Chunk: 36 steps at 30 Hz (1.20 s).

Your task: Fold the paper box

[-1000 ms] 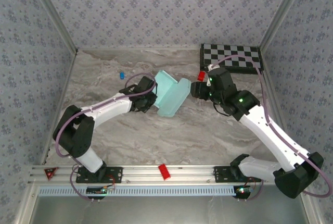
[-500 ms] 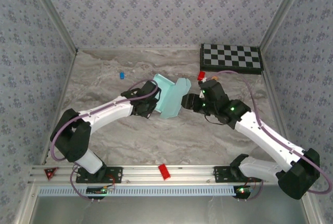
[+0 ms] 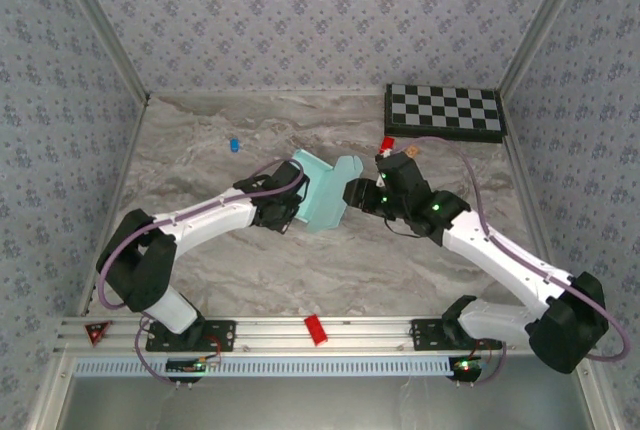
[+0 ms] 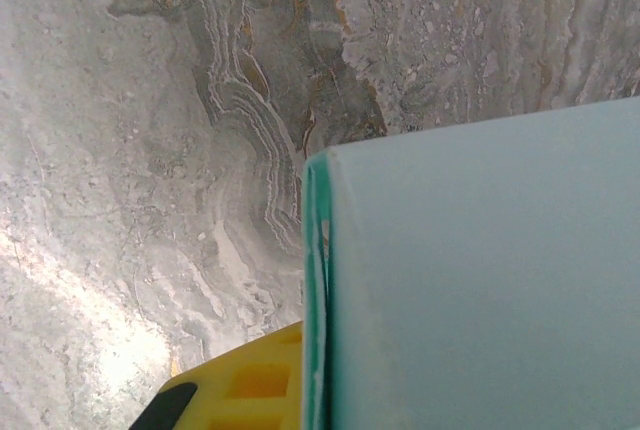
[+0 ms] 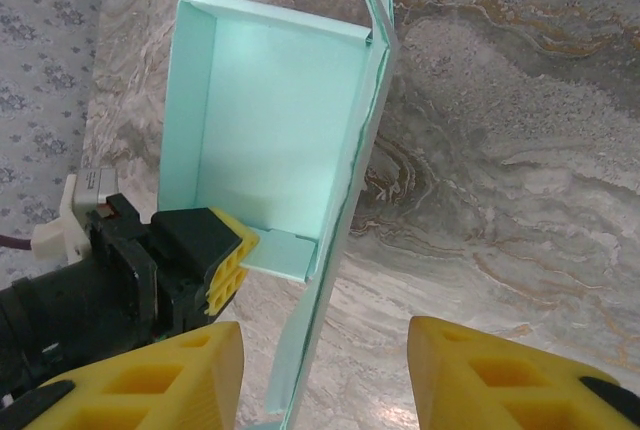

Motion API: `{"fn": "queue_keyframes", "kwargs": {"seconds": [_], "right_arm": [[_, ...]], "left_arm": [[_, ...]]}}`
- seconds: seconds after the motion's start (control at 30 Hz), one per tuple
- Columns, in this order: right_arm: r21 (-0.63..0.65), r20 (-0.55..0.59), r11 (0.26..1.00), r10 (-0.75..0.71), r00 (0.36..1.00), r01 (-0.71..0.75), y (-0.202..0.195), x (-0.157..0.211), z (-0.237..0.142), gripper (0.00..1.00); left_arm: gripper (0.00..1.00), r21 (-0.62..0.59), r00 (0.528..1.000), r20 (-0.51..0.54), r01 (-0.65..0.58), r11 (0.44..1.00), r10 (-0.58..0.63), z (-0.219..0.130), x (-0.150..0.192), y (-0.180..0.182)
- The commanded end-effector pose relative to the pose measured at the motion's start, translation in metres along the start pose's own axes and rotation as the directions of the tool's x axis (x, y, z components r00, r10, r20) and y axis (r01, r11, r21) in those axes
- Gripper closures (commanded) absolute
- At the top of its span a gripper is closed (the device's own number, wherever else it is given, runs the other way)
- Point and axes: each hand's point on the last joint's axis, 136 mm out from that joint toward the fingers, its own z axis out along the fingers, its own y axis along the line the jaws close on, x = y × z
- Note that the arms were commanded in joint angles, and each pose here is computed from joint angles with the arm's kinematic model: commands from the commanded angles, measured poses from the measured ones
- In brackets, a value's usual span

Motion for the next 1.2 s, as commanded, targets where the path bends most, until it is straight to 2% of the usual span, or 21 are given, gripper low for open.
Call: {"fn": "queue_keyframes", "kwargs": {"seconds": [0.0, 0.3, 0.57, 0.77, 0.9, 1.1, 1.17], "right_arm": [[-0.007, 0.001, 1.0, 0.021, 1.0, -0.021, 0.002, 0.003, 0.007, 0.55], [0.041, -0.011, 0.999, 0.033, 0.999, -0.033, -0.006, 0.008, 0.016, 0.69], [0.087, 0.022, 0.995, 0.049, 0.999, -0.051, -0.012, 0.004, 0.016, 0.88], [0.141, 0.038, 0.99, 0.025, 0.999, -0.03, -0.012, 0.0, 0.012, 0.96], [0.182, 0.04, 0.983, 0.005, 0.999, -0.012, -0.013, -0.002, 0.011, 0.97], [0.216, 0.04, 0.976, -0.011, 0.999, 0.002, -0.012, -0.004, 0.012, 0.98], [0.227, 0.04, 0.974, -0.016, 0.999, 0.006, -0.012, -0.005, 0.012, 0.98]], "left_arm": [[1.0, 0.005, 0.995, -0.013, 0.097, 0.995, -0.097, -0.009, 0.003, 0.002], [1.0, 0.005, 0.994, -0.029, 0.106, 0.994, -0.106, -0.007, 0.008, 0.003], [1.0, -0.001, 0.992, -0.041, 0.118, 0.993, -0.118, -0.004, 0.011, 0.006], [1.0, -0.001, 0.99, -0.06, 0.124, 0.992, -0.124, -0.002, 0.016, 0.006], [1.0, 0.003, 0.989, -0.073, 0.128, 0.992, -0.127, 0.001, 0.018, 0.006], [0.89, 0.004, 0.988, -0.102, 0.115, 0.993, -0.114, 0.003, 0.024, 0.002], [0.79, 0.003, 0.988, -0.112, 0.111, 0.994, -0.11, 0.004, 0.026, 0.001]]}}
